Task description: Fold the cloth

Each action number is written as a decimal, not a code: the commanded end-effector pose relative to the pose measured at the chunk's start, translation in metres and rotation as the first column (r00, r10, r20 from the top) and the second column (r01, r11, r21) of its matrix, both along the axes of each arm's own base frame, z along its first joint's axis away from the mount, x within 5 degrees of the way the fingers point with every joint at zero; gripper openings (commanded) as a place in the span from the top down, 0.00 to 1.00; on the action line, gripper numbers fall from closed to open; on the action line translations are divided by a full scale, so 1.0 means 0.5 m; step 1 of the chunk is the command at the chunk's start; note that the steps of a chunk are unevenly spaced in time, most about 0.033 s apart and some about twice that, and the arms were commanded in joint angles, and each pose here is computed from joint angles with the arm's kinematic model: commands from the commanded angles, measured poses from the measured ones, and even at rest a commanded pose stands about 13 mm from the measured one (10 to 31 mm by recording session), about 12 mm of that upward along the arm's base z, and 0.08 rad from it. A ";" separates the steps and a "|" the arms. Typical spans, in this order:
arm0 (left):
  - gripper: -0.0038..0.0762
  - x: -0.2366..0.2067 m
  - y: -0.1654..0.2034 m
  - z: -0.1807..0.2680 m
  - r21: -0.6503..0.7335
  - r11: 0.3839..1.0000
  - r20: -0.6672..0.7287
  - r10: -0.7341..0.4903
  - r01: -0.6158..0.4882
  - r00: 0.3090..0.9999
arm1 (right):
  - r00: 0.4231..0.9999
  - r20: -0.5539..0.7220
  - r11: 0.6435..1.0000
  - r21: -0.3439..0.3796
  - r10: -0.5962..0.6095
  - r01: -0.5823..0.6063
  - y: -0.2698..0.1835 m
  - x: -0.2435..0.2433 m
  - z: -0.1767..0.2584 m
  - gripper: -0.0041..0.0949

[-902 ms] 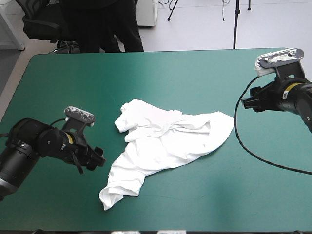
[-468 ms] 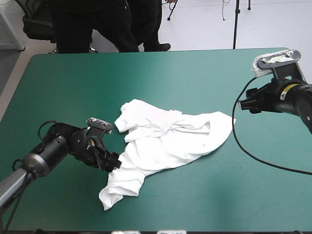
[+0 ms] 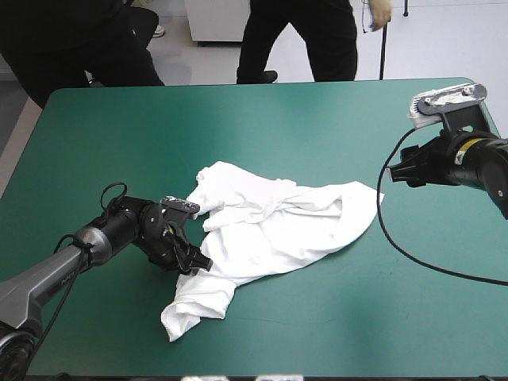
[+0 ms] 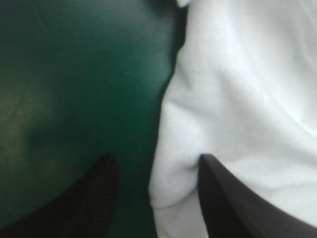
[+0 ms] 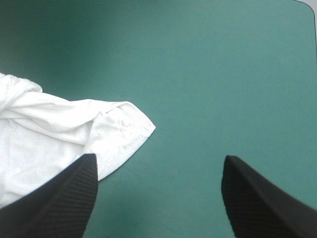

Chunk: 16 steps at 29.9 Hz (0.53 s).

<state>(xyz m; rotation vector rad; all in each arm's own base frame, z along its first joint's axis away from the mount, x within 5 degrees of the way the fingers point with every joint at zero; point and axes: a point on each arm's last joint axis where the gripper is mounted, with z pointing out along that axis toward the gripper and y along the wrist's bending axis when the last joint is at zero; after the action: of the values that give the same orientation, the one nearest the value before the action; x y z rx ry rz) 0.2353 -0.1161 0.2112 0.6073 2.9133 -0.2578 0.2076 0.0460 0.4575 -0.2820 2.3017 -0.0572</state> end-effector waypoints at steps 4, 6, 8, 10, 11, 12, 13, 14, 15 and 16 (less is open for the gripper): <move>0.64 0.001 -0.023 0.008 -0.035 0.999 0.011 -0.002 0.002 1.000 | 1.000 0.026 0.999 -0.032 -0.007 0.008 -0.004 0.014 -0.043 0.30; 0.71 -0.004 -0.032 0.008 -0.033 0.999 0.011 -0.019 0.019 1.000 | 1.000 -0.003 0.999 -0.032 -0.013 0.013 0.001 0.030 -0.069 0.30; 0.80 -0.010 -0.044 0.008 -0.034 0.999 0.011 -0.038 0.038 0.999 | 0.999 -0.028 0.999 -0.036 -0.017 0.016 0.007 0.051 -0.091 0.30; 0.89 -0.014 -0.053 0.009 -0.039 0.998 0.017 -0.048 0.049 0.999 | 0.999 -0.049 0.999 -0.043 -0.020 0.018 0.014 0.075 -0.109 0.30; 0.93 -0.016 -0.056 0.009 -0.040 0.998 0.019 -0.051 0.052 0.999 | 0.998 -0.060 0.998 -0.055 -0.017 0.014 0.019 0.096 -0.124 0.30; 0.96 -0.017 -0.058 0.009 -0.043 0.998 0.020 -0.054 0.055 0.998 | 0.997 -0.069 0.998 -0.061 -0.015 0.010 0.023 0.110 -0.135 0.30; 0.96 -0.016 -0.059 0.009 -0.046 0.998 0.020 -0.050 0.051 0.999 | 0.997 -0.080 0.998 -0.064 -0.012 0.007 0.027 0.124 -0.146 0.30; 0.96 -0.017 -0.059 0.009 -0.050 0.998 0.018 -0.048 0.049 0.999 | 0.995 -0.103 0.997 -0.073 -0.010 0.002 0.033 0.145 -0.166 0.30; 0.96 -0.017 -0.060 0.009 -0.053 0.997 0.016 -0.046 0.047 0.999 | 0.992 -0.125 0.996 -0.089 -0.014 0.002 0.037 0.162 -0.185 0.30; 0.96 -0.017 -0.060 0.009 -0.055 0.997 0.015 -0.044 0.045 0.999 | 0.989 -0.149 0.994 -0.108 -0.021 0.005 0.040 0.180 -0.205 0.30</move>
<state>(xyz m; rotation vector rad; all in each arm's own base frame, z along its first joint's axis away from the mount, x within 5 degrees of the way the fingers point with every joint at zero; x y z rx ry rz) 0.2282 -0.1369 0.2092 0.7287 2.8857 -0.2392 0.2792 0.0654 0.3601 -0.3284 2.4994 -0.1272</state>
